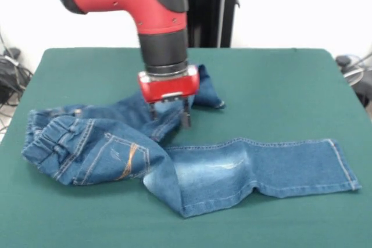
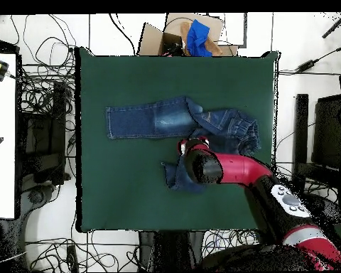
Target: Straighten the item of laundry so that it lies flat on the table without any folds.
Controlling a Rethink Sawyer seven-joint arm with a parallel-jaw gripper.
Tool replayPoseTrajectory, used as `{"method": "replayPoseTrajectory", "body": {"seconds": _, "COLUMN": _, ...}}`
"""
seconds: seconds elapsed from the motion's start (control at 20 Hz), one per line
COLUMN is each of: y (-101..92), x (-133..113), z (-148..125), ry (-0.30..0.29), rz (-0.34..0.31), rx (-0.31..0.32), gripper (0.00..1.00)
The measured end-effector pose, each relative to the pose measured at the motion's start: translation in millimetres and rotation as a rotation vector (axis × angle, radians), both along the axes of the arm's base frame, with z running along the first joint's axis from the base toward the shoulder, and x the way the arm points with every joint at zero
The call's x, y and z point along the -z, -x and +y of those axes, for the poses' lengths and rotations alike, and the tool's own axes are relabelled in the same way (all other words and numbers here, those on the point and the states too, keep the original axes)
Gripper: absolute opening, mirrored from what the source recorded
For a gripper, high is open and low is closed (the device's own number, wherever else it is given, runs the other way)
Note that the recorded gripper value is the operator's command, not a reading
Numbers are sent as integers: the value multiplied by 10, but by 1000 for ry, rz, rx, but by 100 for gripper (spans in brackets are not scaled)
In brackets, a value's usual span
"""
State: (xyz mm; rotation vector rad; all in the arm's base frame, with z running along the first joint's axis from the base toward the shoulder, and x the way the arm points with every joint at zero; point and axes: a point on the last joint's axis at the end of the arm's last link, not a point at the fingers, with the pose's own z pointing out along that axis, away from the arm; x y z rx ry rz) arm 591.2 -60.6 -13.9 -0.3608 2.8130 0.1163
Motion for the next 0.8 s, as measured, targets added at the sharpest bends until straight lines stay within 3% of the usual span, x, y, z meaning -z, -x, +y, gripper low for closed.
{"method": "replayPoseTrajectory", "body": {"seconds": 0.15, "y": -198, "x": -233, "z": 113, "ry": 7, "rz": -32, "rx": 12, "gripper": 100}}
{"method": "replayPoseTrajectory", "body": {"seconds": 0.3, "y": -331, "x": -444, "z": 27, "ry": 8, "rz": -39, "rx": 57, "gripper": 100}}
{"method": "replayPoseTrajectory", "body": {"seconds": 0.8, "y": -450, "x": -798, "z": -28, "ry": -1, "rz": -9, "rx": 114, "gripper": 100}}
